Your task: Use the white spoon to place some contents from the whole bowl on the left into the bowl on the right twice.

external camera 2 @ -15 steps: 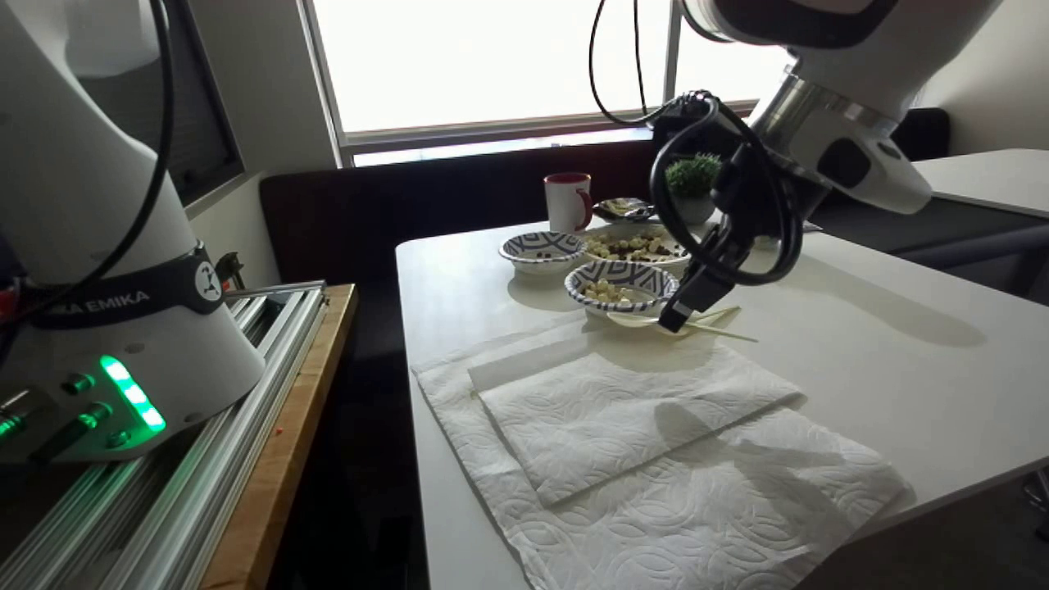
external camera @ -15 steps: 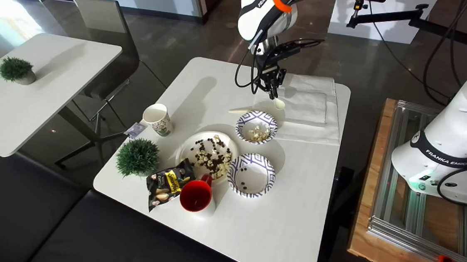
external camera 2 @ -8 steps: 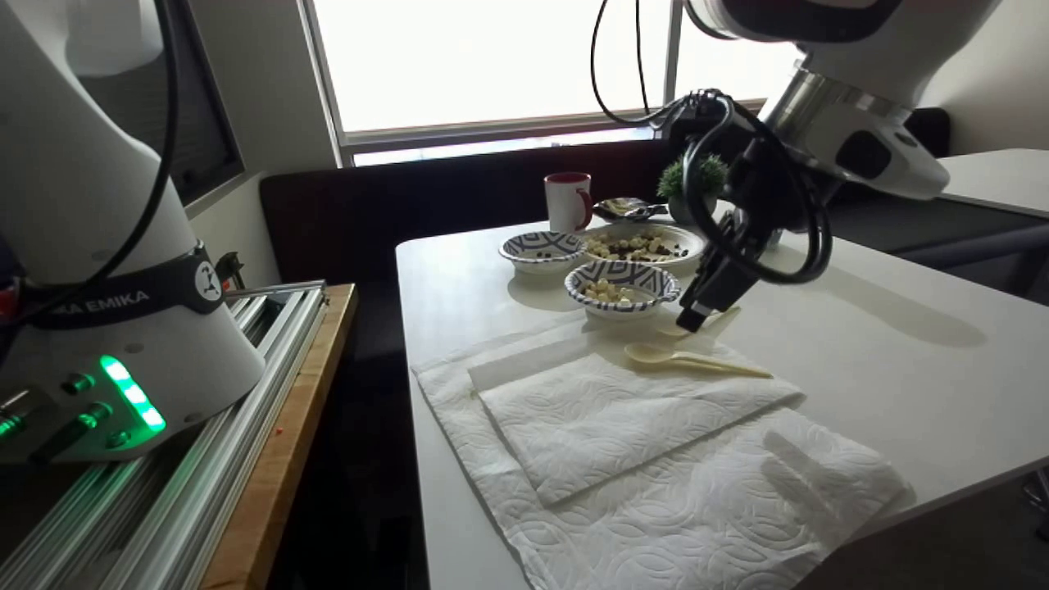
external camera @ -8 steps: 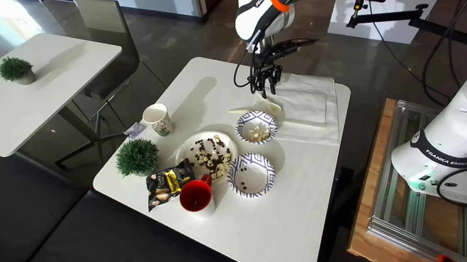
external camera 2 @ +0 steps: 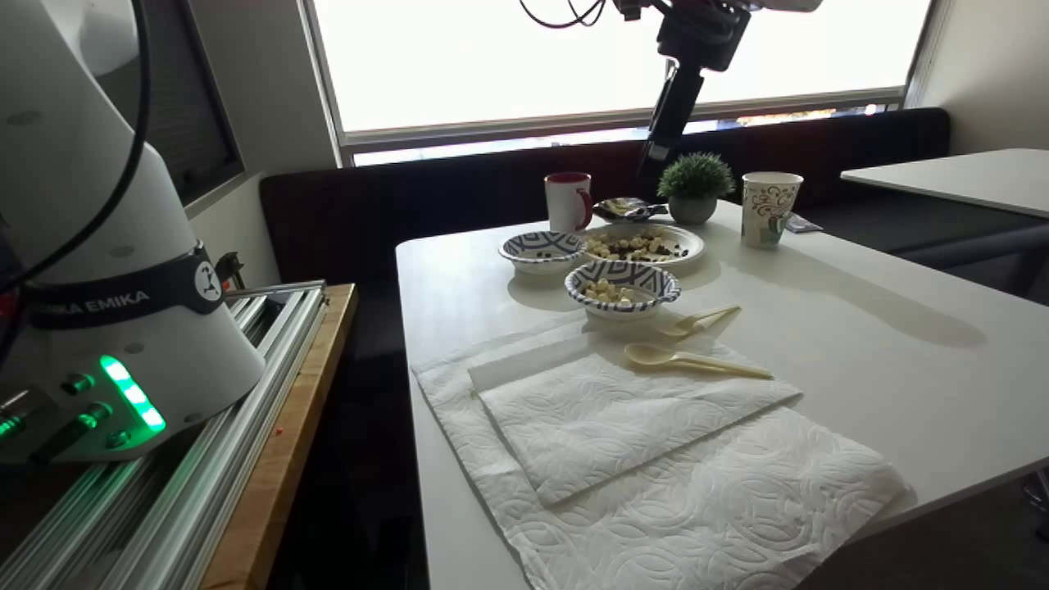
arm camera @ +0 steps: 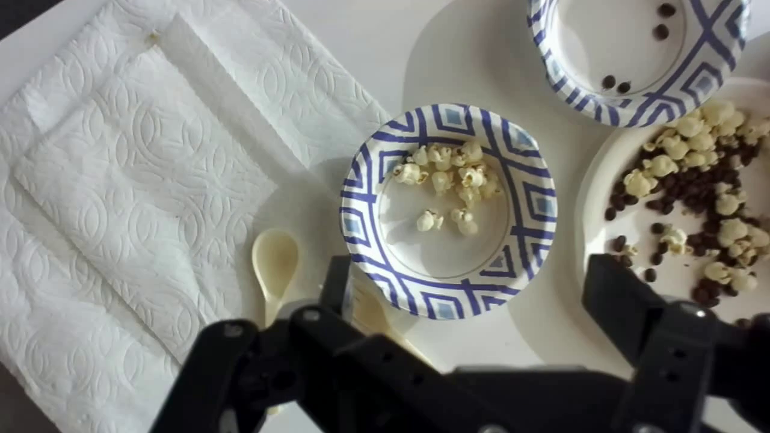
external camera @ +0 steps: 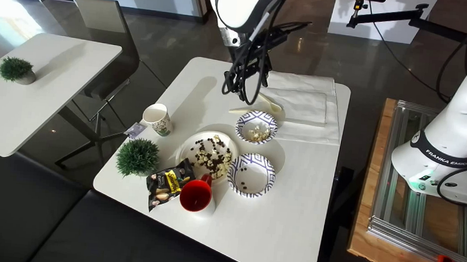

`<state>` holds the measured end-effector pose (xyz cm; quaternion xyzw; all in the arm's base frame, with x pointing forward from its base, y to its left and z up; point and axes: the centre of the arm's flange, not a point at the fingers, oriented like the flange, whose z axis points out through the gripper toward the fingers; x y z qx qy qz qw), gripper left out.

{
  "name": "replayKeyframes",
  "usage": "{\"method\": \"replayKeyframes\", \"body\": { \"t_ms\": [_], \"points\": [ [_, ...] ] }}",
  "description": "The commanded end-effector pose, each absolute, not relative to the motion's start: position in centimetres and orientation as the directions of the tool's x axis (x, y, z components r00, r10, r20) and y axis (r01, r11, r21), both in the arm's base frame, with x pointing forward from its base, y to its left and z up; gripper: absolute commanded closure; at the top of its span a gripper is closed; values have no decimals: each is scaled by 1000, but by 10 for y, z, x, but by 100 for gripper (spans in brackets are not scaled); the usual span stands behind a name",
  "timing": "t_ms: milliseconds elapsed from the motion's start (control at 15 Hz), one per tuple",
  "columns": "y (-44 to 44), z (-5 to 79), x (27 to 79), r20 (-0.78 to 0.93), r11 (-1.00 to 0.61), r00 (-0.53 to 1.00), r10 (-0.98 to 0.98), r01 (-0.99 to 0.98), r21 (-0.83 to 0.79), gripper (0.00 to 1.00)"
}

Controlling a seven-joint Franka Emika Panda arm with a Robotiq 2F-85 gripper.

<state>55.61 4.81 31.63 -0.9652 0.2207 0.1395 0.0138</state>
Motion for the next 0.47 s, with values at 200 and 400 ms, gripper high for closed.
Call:
{"method": "replayKeyframes", "body": {
  "t_ms": [200, 400],
  "points": [
    [113, 339, 531, -186, -958, 940, -288, -286, 33, 0],
    [121, 343, 522, -176, -963, 947, -269, -268, 28, 0]
  ]
}}
